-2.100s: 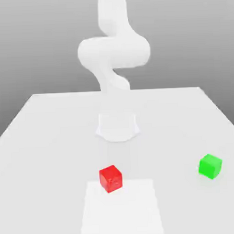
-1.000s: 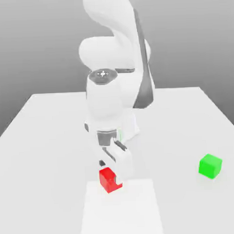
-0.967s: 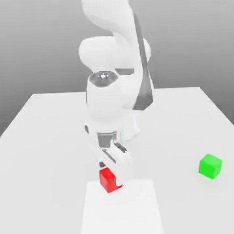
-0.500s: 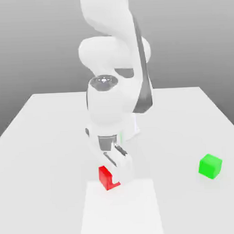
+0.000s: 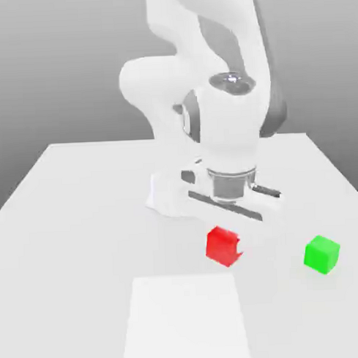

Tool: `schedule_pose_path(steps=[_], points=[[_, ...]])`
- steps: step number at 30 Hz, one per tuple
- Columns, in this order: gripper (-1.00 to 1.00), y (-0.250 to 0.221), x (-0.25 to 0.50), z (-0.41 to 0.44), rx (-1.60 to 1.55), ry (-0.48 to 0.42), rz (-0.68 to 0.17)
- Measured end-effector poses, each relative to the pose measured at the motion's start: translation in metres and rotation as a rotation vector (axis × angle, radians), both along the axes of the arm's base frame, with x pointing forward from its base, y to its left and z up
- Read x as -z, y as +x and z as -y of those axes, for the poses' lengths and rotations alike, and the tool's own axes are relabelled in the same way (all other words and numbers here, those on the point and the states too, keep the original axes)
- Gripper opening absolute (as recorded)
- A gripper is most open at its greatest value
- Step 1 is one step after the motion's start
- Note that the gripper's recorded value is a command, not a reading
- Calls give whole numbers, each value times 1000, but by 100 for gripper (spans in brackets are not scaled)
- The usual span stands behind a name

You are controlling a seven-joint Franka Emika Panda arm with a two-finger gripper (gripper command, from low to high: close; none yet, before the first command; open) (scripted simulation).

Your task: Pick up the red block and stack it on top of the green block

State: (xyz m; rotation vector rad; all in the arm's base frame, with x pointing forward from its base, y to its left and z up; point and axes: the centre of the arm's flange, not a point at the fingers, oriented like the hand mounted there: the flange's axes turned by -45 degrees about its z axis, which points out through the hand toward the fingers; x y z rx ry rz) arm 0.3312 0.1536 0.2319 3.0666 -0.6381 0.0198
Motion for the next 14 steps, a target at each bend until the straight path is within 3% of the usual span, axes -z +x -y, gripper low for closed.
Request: schedule_pose_path(steps=[5, 11, 12, 14], points=[[-100, -51, -11, -117, -398, 7, -9], [-100, -65, 42, -138, -472, 9, -11], [100, -65, 48, -138, -472, 10, -12], [100, -65, 48, -138, -472, 10, -12]])
